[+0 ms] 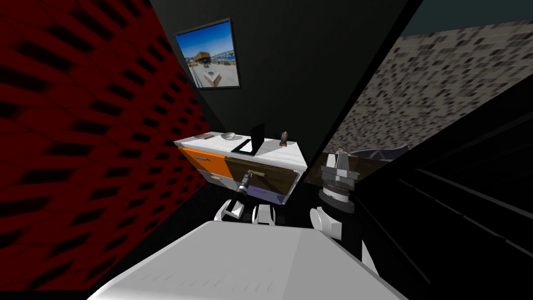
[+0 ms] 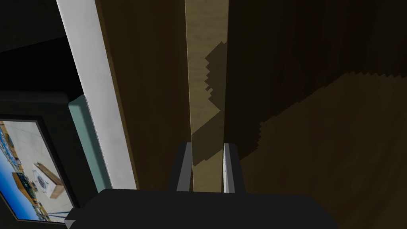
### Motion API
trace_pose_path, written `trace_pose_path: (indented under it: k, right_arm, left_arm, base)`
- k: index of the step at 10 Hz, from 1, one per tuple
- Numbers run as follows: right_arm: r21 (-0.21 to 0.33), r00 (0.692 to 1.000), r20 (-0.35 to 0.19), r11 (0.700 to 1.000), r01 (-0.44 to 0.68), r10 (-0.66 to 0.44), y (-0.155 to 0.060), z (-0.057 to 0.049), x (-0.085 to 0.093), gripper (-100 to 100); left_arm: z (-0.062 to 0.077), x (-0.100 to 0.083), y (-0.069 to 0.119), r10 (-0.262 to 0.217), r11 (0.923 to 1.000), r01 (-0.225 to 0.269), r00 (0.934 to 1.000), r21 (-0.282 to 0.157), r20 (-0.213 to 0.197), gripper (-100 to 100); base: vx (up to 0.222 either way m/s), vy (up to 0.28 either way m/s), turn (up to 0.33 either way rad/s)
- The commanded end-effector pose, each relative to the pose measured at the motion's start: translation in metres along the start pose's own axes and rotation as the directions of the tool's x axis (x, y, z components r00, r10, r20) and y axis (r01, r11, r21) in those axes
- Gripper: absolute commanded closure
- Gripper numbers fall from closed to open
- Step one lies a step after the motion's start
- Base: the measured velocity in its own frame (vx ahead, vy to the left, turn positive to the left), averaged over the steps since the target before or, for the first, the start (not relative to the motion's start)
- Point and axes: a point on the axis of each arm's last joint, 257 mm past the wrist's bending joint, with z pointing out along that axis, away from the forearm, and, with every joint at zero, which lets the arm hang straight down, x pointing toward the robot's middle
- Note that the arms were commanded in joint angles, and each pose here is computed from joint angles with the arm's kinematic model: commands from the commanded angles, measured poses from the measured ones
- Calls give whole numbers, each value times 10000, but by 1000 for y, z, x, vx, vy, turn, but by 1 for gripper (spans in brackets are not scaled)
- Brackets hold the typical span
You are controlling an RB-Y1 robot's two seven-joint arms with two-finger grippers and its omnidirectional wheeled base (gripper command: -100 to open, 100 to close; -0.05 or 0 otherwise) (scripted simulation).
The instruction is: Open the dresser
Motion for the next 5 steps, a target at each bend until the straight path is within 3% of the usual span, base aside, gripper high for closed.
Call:
trace_pose_path:
  k: [1,5]
  right_arm:
    - [0,10000,0,10000,0,0,0,0,0,0]
    - [0,10000,0,10000,0,0,0,0,0,0]
  left_arm:
    - [-3,2,-2,16,10000,-17,10000,-18,-58,100]
    - [-11,5,1,-5,9999,3,9999,-137,-139,100]
  base:
    - [-176,41,14]
    - [-148,22,24]
